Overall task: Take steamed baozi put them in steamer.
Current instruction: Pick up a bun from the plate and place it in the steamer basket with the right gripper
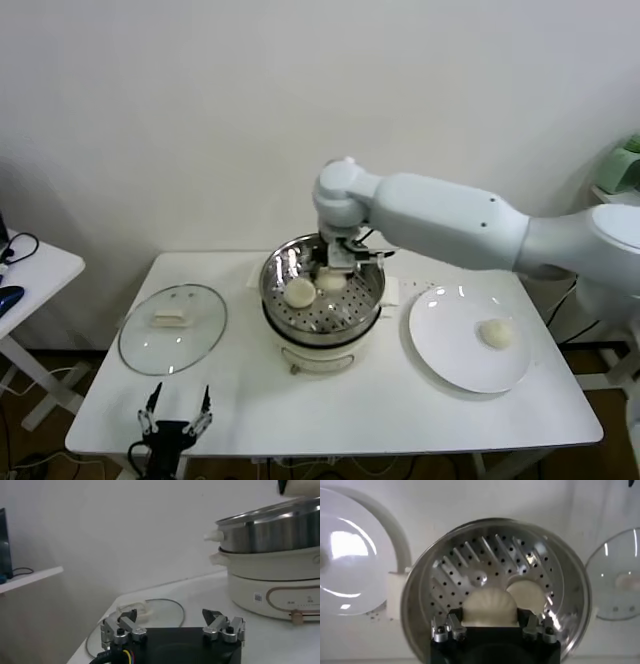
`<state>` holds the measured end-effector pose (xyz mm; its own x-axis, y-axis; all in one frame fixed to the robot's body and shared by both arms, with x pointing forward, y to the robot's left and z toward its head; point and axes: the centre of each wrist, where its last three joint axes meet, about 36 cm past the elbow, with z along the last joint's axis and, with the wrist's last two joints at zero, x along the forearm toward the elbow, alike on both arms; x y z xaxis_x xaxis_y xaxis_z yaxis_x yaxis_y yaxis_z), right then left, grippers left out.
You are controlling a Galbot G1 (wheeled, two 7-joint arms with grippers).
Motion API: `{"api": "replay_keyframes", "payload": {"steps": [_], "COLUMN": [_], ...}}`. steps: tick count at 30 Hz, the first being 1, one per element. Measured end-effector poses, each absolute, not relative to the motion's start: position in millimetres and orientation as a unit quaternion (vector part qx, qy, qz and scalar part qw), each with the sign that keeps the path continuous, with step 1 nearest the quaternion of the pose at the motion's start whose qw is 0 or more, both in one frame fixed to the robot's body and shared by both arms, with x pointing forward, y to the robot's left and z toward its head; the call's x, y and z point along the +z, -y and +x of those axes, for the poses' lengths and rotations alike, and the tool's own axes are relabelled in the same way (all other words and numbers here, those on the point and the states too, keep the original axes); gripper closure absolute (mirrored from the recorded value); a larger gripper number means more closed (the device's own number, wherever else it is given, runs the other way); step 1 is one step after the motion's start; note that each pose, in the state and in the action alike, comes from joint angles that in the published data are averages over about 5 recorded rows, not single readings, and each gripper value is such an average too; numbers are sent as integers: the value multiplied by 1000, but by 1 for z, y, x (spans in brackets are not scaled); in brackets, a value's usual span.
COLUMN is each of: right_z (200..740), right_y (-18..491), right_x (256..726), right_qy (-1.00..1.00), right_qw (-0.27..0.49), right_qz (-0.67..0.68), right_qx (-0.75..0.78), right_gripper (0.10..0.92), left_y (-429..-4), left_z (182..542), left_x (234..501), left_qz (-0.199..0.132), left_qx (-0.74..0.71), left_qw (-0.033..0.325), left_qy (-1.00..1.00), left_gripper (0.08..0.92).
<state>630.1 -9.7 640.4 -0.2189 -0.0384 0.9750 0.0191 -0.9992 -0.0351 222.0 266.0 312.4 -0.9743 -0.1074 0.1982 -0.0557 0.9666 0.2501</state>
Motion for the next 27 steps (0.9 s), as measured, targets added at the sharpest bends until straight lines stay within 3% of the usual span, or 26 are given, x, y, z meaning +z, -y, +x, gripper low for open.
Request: {"api": "replay_keyframes", "payload": {"steps": [10,27], "right_z": [627,630], "right_y": [-7,-5], "right_x": [603,586], "right_qy": [4,0], "right_qw": [12,-1], "right_qz": [-653,-667], "right_qx": [-757,-745], "right_gripper": [327,327], "left_y": [-269,-266], "left_z": [222,228], "left_x": [311,311], "left_qz": [44,43], "left_qx": [-123,-123], "left_qw": [111,110], "left_qy": [985,985], "left_gripper": [177,177]}}
